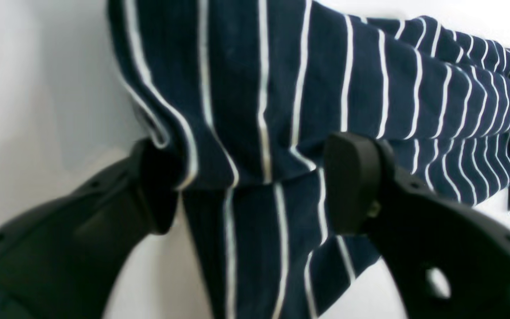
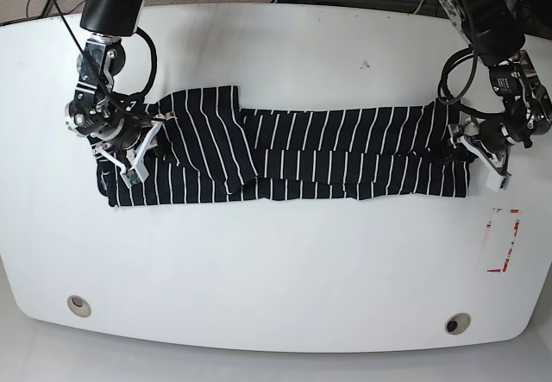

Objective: Layout the t-shirt on the table in an organized manner, then fold the t-shirt properly
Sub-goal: 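Regrasp the strip's end with the left gripper, then fold the held end with the left gripper toward the right gripper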

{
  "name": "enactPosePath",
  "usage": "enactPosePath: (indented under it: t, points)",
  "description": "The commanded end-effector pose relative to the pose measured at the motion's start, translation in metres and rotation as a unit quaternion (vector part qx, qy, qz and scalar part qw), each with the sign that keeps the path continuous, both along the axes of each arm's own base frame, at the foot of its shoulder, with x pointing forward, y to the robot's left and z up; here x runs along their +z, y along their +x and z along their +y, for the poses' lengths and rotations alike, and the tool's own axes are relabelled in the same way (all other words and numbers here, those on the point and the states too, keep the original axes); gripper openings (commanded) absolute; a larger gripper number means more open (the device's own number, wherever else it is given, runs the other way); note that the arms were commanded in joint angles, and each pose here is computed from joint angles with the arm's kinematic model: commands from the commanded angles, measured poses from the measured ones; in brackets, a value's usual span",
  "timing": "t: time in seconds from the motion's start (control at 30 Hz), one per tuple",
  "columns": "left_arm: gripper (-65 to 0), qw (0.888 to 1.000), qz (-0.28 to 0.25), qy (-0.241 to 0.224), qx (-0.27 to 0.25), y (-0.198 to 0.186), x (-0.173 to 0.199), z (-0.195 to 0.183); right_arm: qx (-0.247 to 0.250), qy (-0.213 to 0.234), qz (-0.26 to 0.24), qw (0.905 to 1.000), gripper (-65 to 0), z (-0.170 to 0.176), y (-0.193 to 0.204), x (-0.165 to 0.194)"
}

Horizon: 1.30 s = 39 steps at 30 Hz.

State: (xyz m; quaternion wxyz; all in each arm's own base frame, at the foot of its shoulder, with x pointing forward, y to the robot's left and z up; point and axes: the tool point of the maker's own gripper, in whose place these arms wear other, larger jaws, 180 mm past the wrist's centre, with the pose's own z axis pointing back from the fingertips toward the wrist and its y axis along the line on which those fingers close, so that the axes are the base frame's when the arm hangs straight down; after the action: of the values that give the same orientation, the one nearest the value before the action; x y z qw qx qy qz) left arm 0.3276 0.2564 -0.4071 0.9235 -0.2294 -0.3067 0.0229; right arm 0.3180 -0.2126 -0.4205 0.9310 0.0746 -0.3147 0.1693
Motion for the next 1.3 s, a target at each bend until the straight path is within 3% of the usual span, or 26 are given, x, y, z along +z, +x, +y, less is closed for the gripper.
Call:
enactPosePath:
  t: [0.0, 0.17, 0.27, 0.47, 0.7, 0.83, 0.97, 1.13, 1.27]
  points:
    - [-33.9, 0.999, 0.02, 0.015, -0.024, -0.003, -0.004, -0.006, -0.003, -0.016, -0.004, 0.9999, -55.3, -0.009, 0.005, 0.007]
    - [-54.2, 0.999, 0.023, 0.022, -0.044, -0.002, -0.007, -0.015, -0.003, -0.016, -0.004, 0.9999, -55.3, -0.009, 0.005, 0.007]
    - [-60.3, 0.999, 0.018, 0.022, -0.042, -0.001, -0.006, -0.015, -0.003, -0.016, -0.004, 0.9999, -55.5, -0.009, 0.005, 0.007]
    - [-60.6, 0.999, 0.007, 0.028, -0.041, 0.004, 0.0, -0.012, -0.004, -0.016, -0.004, 0.9999, -55.5, -0.009, 0.005, 0.007]
    - [-60.7, 0.989, -0.064, 0.102, -0.08, 0.016, 0.049, -0.017, -0.005, -0.016, -0.005, 0.9998, -55.5, -0.01, 0.005, 0.007]
    - [-60.7, 0.976, -0.096, 0.145, -0.128, 0.016, 0.074, -0.037, -0.005, -0.016, -0.005, 0.9998, -55.5, -0.01, 0.005, 0.007]
    - [-60.4, 0.955, -0.135, 0.179, -0.194, 0.015, 0.096, -0.075, -0.005, -0.016, -0.005, 0.9998, -55.5, -0.01, 0.005, 0.007]
    - [-60.4, 0.93, -0.161, 0.187, -0.273, 0.009, 0.104, -0.127, -0.005, -0.016, -0.005, 0.9998, -55.5, -0.01, 0.005, 0.007]
    - [-60.4, 0.923, -0.171, 0.161, -0.303, 0.004, 0.102, -0.163, -0.005, -0.016, -0.005, 0.9998, -55.5, -0.01, 0.005, 0.007]
